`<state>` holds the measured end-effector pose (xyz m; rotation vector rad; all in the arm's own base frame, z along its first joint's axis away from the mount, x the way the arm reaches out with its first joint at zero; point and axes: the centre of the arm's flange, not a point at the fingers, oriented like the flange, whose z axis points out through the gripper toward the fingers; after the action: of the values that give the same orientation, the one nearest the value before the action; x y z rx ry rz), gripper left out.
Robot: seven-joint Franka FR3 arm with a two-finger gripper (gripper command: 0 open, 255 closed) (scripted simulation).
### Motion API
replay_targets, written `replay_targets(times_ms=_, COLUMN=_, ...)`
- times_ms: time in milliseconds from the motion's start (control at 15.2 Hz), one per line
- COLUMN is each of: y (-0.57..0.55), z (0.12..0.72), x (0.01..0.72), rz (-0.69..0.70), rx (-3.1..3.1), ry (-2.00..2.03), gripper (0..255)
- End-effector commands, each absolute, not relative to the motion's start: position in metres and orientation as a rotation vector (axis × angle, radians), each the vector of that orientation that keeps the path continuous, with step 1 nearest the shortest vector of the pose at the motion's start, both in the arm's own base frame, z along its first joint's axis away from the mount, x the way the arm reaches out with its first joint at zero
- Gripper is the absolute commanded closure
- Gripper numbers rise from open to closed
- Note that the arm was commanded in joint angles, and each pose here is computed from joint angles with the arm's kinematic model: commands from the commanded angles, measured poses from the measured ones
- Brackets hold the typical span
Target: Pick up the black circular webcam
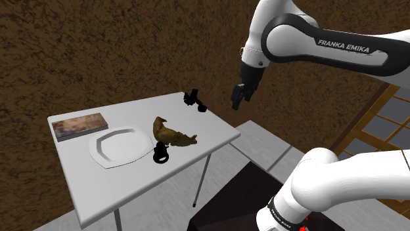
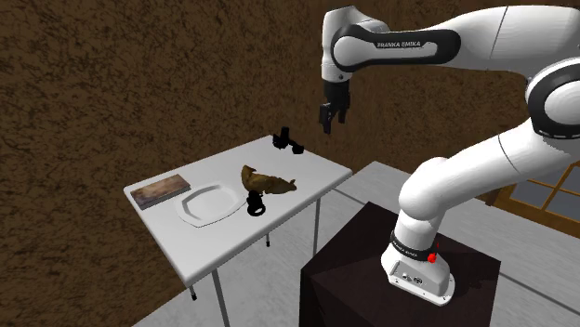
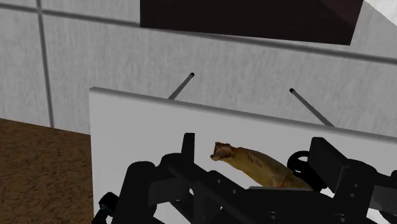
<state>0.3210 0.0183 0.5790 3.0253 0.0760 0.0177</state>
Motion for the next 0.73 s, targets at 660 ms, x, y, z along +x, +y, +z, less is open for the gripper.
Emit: replay_targets(times_ms=660, y=0.087, z=0.486, x=0.373, rz=0.061, rx=3.058, ry=-0.104, gripper=0)
